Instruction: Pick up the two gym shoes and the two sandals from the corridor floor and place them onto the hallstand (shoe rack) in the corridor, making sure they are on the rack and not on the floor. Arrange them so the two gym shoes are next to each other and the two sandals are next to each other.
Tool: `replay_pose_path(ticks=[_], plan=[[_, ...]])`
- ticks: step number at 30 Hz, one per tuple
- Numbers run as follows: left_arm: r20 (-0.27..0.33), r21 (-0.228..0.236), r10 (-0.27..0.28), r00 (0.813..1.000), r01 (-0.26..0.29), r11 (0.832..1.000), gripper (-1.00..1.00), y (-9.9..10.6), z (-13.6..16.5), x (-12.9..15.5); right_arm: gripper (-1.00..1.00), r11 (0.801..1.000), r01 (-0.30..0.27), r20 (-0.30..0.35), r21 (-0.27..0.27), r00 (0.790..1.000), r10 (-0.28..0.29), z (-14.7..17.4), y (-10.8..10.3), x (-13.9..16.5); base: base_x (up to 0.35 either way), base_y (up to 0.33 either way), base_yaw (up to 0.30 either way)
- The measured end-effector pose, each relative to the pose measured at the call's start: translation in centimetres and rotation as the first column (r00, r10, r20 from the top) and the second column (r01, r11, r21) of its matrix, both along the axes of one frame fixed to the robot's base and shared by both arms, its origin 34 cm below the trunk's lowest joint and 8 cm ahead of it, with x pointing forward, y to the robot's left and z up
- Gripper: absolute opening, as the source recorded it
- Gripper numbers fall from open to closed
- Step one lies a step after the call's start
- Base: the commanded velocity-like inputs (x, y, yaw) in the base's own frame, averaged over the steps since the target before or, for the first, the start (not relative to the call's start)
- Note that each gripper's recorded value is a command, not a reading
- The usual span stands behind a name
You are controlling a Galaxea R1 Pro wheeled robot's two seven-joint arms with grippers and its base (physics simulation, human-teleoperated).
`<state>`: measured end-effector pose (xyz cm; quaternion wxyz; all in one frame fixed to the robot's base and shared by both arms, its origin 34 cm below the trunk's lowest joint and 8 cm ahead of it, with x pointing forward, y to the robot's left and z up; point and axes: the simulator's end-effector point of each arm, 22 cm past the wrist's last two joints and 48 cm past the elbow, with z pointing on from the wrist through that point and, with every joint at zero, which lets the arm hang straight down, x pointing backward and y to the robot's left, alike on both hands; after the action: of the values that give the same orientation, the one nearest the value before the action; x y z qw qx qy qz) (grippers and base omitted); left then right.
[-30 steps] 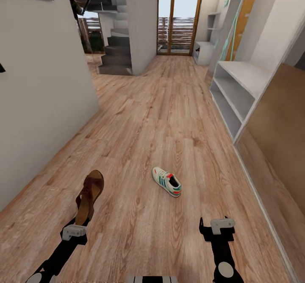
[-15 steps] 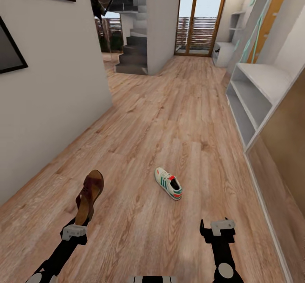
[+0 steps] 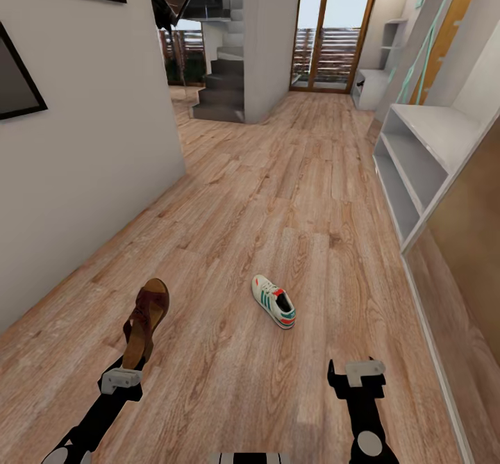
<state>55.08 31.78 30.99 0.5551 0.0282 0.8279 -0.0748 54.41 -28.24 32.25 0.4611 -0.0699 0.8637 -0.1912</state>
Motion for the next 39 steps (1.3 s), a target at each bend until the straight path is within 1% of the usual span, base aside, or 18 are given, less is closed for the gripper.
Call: replay_pose_path(ticks=[2,4,5,6,7,8,9,14,15,18,19,21,23,24,27,31,39], plan=[[0.000,0.000,0.001,1.000,-0.001,1.000,-1.00,0.0,0.0,0.0,1.00,1.000,-0.018,0.003,-0.006,1.000,0.018,0.1,0.4,0.0,0.000,-0.011,0.005],[0.001,0.000,0.002,1.000,-0.002,1.000,-1.00,0.1,0.0,0.0,1.00,0.998,-0.054,0.009,-0.025,0.999,0.054,0.2,1.3,0.1,0.000,-0.008,0.003],[0.001,0.000,0.002,1.000,-0.002,1.000,-1.00,0.1,0.0,0.0,1.00,0.998,-0.054,0.009,-0.025,0.998,0.055,0.2,1.3,0.1,0.000,-0.004,0.002],[0.001,0.000,0.003,1.000,-0.003,1.000,-1.00,0.1,0.0,0.0,1.00,0.990,-0.130,0.024,-0.062,0.991,0.132,0.6,3.1,0.1,0.000,-0.003,0.001],[0.001,0.000,0.001,1.000,-0.001,1.000,-1.00,0.1,0.0,0.0,1.00,0.981,-0.175,0.035,-0.088,0.983,0.178,1.0,4.2,0.1,0.000,-0.002,0.001],[0.001,-0.001,0.000,1.000,0.000,1.000,-1.00,0.1,0.0,0.0,1.00,0.977,-0.191,0.039,-0.097,0.980,0.195,1.1,4.6,0.1,0.000,-0.002,0.001],[0.001,-0.001,0.000,1.000,0.000,1.000,-1.00,0.1,0.0,0.0,1.00,0.977,-0.191,0.039,-0.098,0.980,0.196,1.1,4.6,0.1,0.000,-0.002,0.001],[0.001,-0.003,-0.006,1.000,0.006,1.000,-1.00,0.0,0.1,0.0,1.00,0.964,-0.235,0.047,-0.120,0.969,0.242,1.4,5.7,0.1,0.000,0.000,0.000],[0.001,-0.004,-0.006,1.000,0.006,1.000,-1.00,-0.1,0.1,0.0,1.00,0.963,-0.243,0.046,-0.120,0.967,0.250,1.4,5.9,0.1,0.000,0.000,0.000],[0.000,-0.004,-0.010,1.000,0.010,1.000,-1.00,-0.1,0.0,0.0,1.00,0.954,-0.284,0.028,-0.095,0.957,0.288,0.9,6.9,-0.1,0.000,0.000,0.000],[0.000,-0.004,-0.010,1.000,0.010,1.000,-1.00,-0.1,0.0,0.0,1.00,0.954,-0.284,0.028,-0.095,0.957,0.288,0.9,6.9,-0.1,0.000,0.000,0.000],[0.000,-0.004,-0.011,1.000,0.011,1.000,-1.00,-0.2,0.0,0.0,1.00,0.950,-0.306,0.013,-0.069,0.951,0.308,0.4,7.5,-0.2,0.000,0.000,0.000],[-0.001,-0.005,-0.012,1.000,0.012,1.000,-1.00,-0.2,0.0,0.0,1.00,0.948,-0.315,0.002,-0.045,0.949,0.316,0.1,7.7,-0.3,0.000,0.000,0.000],[-0.001,-0.005,-0.012,1.000,0.012,1.000,-1.00,-0.2,0.0,0.0,1.00,0.948,-0.315,0.002,-0.045,0.949,0.316,0.1,7.7,-0.3,0.000,0.000,0.000],[-0.001,-0.005,-0.012,1.000,0.012,1.000,-1.00,-0.2,0.0,0.0,1.00,0.953,-0.302,-0.008,-0.025,0.953,0.302,-0.2,6.9,-0.1,0.000,0.000,0.000],[-0.001,-0.005,-0.013,1.000,0.013,1.000,-1.00,-0.2,0.0,-0.1,1.00,0.963,-0.270,-0.017,-0.013,0.963,0.270,-0.4,5.3,0.3,0.000,0.000,0.000],[-0.001,-0.004,-0.012,1.000,0.012,1.000,-1.00,-0.2,0.0,-0.1,1.00,0.963,-0.269,-0.027,0.010,0.963,0.269,-0.7,5.0,0.3,0.000,0.000,0.000]])
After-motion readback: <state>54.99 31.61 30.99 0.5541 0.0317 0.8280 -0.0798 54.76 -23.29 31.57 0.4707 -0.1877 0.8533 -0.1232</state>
